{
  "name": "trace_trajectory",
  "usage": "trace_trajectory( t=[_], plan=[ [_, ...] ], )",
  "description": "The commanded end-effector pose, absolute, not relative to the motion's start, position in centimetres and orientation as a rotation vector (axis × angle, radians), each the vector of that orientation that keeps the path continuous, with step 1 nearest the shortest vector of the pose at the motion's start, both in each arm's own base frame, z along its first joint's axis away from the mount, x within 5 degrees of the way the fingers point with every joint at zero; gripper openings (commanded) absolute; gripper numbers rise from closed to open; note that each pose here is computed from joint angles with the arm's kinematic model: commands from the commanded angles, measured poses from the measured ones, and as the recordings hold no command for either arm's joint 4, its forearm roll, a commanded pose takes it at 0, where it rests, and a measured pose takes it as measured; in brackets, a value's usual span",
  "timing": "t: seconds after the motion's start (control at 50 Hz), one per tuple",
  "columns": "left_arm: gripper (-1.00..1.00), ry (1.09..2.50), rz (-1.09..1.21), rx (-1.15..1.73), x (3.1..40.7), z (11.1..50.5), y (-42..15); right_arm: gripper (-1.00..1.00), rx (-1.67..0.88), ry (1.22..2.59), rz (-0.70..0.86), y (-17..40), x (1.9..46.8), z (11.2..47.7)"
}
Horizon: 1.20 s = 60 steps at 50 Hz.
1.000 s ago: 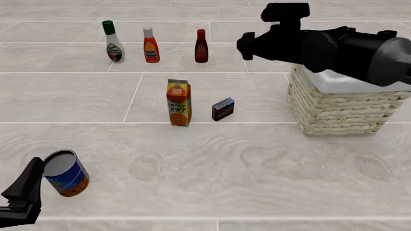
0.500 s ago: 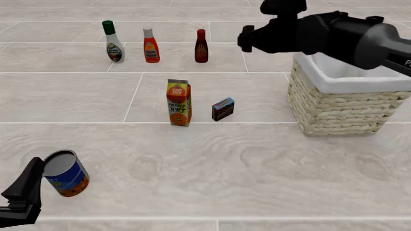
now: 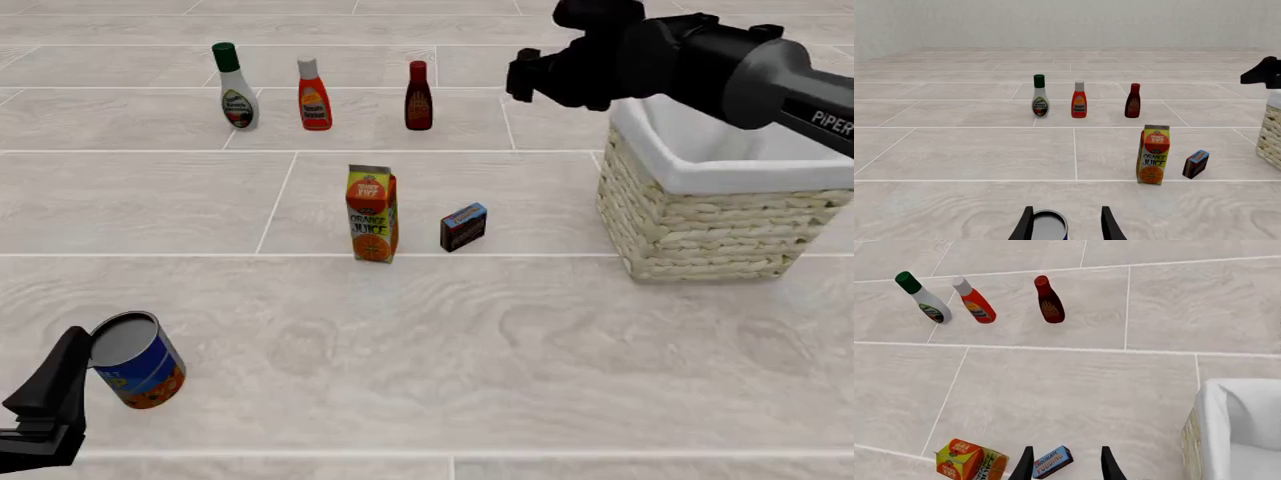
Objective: Pick the chocolate pudding and place it in the basket.
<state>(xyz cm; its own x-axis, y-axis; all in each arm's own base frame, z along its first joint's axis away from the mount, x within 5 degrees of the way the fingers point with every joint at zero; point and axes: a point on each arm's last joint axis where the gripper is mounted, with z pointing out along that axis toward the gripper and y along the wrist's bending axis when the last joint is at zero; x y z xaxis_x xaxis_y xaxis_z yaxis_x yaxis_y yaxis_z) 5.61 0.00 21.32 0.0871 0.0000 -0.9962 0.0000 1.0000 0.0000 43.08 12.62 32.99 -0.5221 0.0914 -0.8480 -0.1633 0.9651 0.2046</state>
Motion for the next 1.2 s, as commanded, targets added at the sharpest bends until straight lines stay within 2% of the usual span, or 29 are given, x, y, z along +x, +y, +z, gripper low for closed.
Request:
trace_trajectory(
  t=[0.02, 0.7, 1.2],
  plan=[
    [1.00, 1.484, 0.000, 0.000, 5.6, 21.3, 0.0, 1.00, 0.011, 2.123, 0.326, 12.1, 44.0, 33.1],
    [1.00, 1.484, 0.000, 0.000, 5.6, 21.3, 0.0, 1.00, 0.209, 2.217, 0.335, 10.0, 47.0, 32.0],
    [1.00, 1.484, 0.000, 0.000, 5.6, 21.3, 0.0, 1.00, 0.297, 2.287, 0.382, 11.8, 48.6, 30.4]
  ],
)
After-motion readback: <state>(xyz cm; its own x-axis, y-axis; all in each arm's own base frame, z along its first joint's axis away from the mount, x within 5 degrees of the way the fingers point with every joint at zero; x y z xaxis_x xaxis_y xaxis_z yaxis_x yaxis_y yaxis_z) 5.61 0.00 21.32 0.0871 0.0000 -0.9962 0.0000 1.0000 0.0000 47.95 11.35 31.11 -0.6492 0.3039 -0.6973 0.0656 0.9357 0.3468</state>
